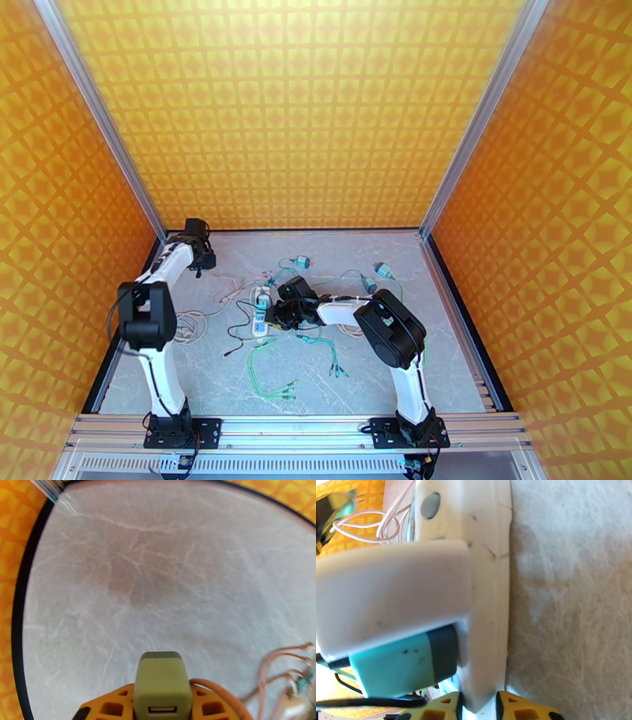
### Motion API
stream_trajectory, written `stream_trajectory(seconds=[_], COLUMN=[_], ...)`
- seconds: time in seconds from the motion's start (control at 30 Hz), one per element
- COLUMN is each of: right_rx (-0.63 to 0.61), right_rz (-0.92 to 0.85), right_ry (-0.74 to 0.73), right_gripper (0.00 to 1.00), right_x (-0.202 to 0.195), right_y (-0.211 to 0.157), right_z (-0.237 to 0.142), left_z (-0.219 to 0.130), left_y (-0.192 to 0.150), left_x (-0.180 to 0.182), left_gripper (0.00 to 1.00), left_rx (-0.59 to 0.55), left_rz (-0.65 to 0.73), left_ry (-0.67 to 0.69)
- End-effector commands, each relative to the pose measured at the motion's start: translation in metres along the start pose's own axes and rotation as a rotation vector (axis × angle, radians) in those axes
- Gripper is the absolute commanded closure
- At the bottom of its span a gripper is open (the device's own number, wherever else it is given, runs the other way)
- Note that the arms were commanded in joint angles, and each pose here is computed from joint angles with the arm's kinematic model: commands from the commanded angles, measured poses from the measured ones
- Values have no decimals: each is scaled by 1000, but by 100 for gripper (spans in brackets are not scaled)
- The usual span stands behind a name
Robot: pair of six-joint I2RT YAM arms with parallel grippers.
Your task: Pull the plug off the socket
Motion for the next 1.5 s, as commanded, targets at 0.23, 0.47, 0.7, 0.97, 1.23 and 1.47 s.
stream_trajectory(seconds=[0.23, 0.47, 0.7, 0.97, 1.23, 1.47], right_rx=[67, 75, 75, 62, -3, -44], right_rz=[93, 88, 77, 56, -69, -128], right_ry=[-173, -171, -163, -141, -162, -215], right_gripper=[72, 72, 72, 72, 65, 64], right_x=[-42, -41, -38, -29, -2, 6], right_y=[-24, -23, -22, -19, -5, -7], right_z=[7, 8, 8, 3, -29, -57], left_z=[24, 21, -6, -59, -105, -143], left_y=[-2, -4, 2, 4, -28, -81], left_x=[8, 9, 11, 8, -9, -39], left_gripper=[80, 51, 25, 21, 22, 32], left_rx=[71, 93, 64, 12, 5, 1], left_rz=[26, 11, -43, -118, -145, -61], left_ry=[47, 54, 47, -24, -157, -247])
Point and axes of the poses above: each hand's point on the last joint's axis, 136 mm out from that joint toward the fingers, its own z axis out along the fingers, its own x axis along the line the jaws close on, y = z × x, the point moved 3 cm from there along -z, back along the fingers, and after that the axes turned 11 degrees about -z, right-handed, at the moved point
